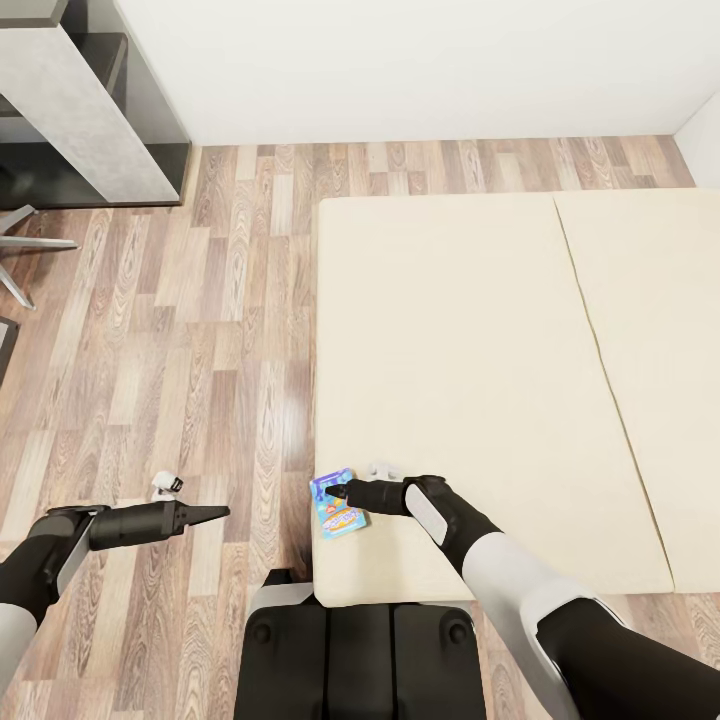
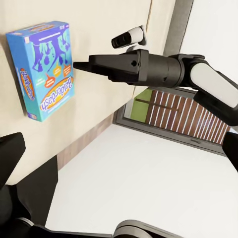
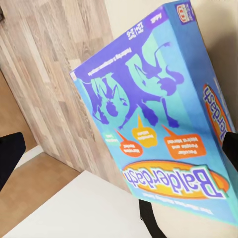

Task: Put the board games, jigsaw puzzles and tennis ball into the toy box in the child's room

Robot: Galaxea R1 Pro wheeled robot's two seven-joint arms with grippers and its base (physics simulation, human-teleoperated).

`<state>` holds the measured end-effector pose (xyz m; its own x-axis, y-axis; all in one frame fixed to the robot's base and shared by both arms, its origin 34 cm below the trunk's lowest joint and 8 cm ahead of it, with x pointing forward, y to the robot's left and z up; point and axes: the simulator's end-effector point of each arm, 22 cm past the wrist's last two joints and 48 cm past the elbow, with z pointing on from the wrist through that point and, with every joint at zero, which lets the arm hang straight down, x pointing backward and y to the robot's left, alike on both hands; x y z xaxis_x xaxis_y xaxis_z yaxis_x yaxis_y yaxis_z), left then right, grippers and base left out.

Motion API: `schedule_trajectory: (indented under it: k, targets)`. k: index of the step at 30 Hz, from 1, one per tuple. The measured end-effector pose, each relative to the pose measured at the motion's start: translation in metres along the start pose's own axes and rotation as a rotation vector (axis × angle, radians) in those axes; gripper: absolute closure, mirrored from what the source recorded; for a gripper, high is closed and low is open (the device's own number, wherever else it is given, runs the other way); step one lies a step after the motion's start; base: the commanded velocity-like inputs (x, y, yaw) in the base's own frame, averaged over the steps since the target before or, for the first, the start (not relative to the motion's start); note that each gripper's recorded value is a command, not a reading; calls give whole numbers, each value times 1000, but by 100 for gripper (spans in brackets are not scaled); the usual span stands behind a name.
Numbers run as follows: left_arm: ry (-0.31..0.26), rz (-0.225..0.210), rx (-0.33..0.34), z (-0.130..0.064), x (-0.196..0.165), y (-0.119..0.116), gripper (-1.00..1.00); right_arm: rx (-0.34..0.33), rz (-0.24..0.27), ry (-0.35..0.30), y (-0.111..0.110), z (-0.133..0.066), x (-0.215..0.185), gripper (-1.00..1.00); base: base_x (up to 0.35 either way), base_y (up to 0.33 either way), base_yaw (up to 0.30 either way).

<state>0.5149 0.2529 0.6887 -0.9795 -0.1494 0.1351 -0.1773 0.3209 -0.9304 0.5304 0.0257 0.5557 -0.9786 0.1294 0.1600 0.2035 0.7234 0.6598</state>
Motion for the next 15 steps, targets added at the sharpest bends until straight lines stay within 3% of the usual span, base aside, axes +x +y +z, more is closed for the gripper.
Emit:
schedule_trajectory:
  k: [15]
  targets:
    - [-1, -5, -1, -1, 0, 0, -100, 2, -1, 0, 0, 0, 0, -100, 0, 0, 0]
